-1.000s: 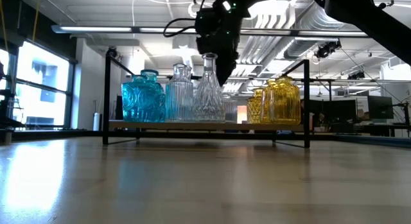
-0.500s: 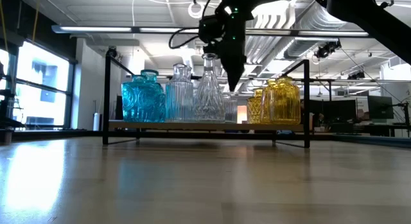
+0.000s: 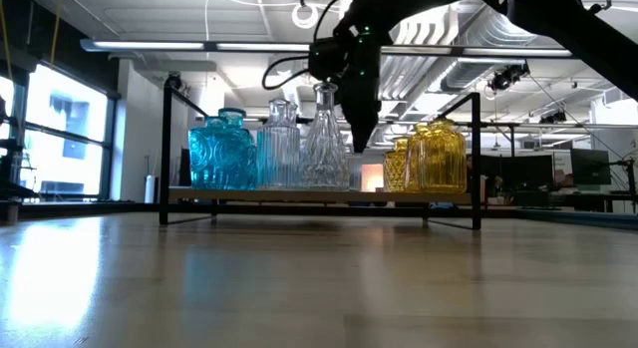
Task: Sort vases onto shelf
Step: Put the transparent vase on the shelf aligned with the other transparent vases
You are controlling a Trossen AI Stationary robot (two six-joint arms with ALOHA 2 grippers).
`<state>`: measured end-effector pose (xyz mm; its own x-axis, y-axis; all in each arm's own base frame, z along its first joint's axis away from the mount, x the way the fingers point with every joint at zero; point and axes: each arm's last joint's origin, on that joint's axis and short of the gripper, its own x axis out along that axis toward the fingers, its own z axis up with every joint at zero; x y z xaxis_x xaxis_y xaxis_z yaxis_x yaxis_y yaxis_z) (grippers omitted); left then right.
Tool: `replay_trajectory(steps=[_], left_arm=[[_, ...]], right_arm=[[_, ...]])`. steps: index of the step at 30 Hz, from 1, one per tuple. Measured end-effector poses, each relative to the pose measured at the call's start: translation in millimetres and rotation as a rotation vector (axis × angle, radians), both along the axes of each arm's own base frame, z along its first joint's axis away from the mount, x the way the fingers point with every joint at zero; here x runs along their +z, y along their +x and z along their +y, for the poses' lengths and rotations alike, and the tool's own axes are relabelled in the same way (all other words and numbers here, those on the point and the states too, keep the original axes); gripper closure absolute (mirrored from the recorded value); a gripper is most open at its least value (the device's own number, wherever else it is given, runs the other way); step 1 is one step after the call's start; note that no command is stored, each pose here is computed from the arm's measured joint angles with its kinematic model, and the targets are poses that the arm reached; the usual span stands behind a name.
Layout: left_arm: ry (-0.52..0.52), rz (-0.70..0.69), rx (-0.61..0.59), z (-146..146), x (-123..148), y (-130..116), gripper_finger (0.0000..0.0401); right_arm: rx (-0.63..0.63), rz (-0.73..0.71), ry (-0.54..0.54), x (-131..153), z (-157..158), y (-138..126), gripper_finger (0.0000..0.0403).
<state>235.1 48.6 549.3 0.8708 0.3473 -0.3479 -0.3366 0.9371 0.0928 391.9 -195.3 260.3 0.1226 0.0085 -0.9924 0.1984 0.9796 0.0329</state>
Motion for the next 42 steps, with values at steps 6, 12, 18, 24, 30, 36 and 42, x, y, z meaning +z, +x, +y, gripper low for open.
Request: replay_trajectory(steps=[6,12,18,24,30,36,42], left_arm=[[0.0,0.0,0.0,0.0,0.0,0.0,0.03],[0.0,0.0,0.0,0.0,0.0,0.0,0.03],[0.0,0.0,0.0,0.0,0.0,0.0,0.03],[0.0,0.0,0.0,0.0,0.0,0.0,0.03],[0.0,0.0,0.0,0.0,0.0,0.0,0.03],[0.0,0.0,0.0,0.0,0.0,0.0,0.03],[0.006,0.002,-0.002,0.0,0.0,0.0,0.03]], right_arm=[[-0.015,-0.024,-0.01,0.3,-3.2,1.2,0.0403],[-0.014,-0.062,0.001,0.8,-4.3,3.7,0.0403],[-0.017,-0.103,0.004,1.5,-5.4,7.0,0.0403],[-0.012,-0.16,0.033,2.5,-5.9,10.9,0.0403],[-0.051,-0.137,-0.037,2.5,-8.1,11.1,0.0403],[-0.119,0.042,-0.049,-0.2,-16.0,-9.7,0.0403],[-0.12,0.101,0.096,0.5,-9.6,-19.7,0.0403]])
